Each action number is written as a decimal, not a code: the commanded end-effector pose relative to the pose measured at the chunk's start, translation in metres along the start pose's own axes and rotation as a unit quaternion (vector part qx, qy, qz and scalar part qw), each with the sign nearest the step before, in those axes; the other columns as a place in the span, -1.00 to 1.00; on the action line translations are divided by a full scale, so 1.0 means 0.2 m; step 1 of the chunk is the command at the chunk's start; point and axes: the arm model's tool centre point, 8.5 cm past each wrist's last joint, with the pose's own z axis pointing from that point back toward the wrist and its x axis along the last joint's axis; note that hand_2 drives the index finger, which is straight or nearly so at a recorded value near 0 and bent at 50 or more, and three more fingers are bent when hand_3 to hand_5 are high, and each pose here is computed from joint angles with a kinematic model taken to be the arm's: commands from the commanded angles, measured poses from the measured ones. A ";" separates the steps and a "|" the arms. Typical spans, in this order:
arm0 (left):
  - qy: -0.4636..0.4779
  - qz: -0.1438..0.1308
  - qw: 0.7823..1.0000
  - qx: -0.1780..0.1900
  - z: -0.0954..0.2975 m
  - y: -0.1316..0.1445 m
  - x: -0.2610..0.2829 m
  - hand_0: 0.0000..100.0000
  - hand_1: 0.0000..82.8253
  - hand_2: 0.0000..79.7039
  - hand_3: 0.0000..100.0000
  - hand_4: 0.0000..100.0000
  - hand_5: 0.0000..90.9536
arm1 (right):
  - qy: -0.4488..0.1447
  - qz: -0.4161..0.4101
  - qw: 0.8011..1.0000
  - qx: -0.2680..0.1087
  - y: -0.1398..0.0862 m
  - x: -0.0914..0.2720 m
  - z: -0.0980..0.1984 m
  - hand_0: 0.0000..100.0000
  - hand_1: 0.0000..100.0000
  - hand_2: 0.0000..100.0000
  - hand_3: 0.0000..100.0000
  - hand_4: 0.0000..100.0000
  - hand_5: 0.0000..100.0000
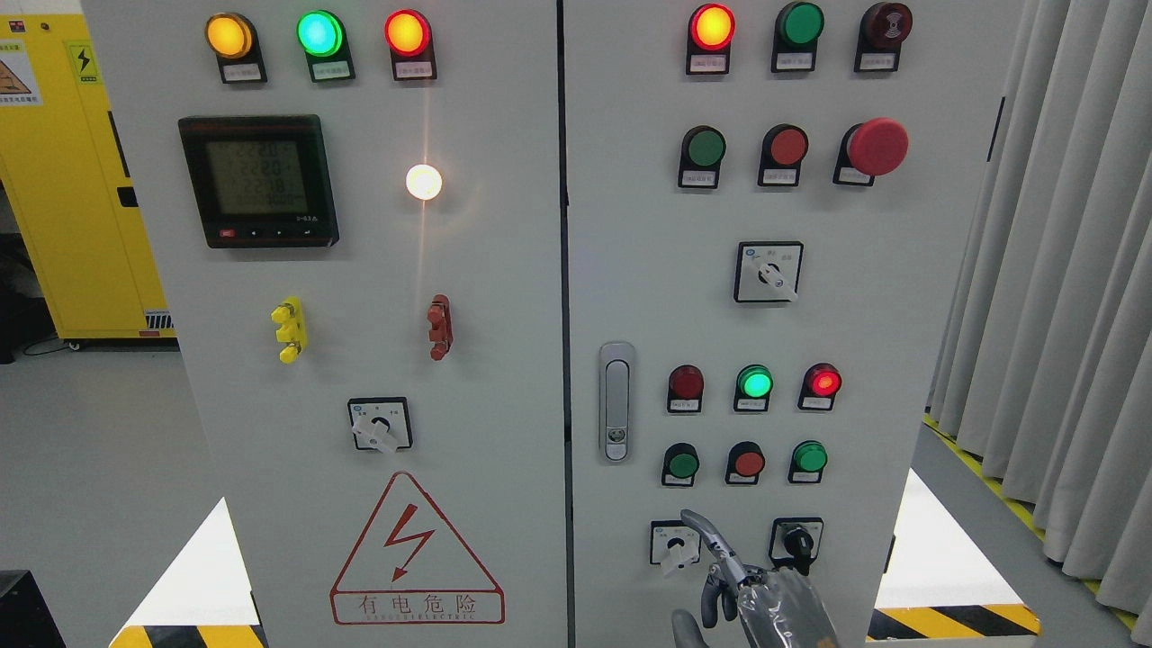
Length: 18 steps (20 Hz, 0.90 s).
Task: Press green start button
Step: 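Raise the right hand toward the green button in the lowest button row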
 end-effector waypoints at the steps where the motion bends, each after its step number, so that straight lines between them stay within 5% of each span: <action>1: 0.000 0.000 1.000 0.000 0.00 0.00 0.00 -0.76 0.34 -1.00 -1.00 -1.00 -1.00 | 0.004 0.020 1.000 0.012 0.03 -0.07 -0.11 0.28 0.78 -1.00 0.68 0.84 0.84; 18: 0.001 0.000 1.000 0.000 0.00 0.00 -0.01 -0.76 0.34 -1.00 -1.00 -1.00 -1.00 | 0.024 0.011 0.999 0.026 0.07 -0.15 -0.12 0.46 0.79 -1.00 0.68 0.84 0.82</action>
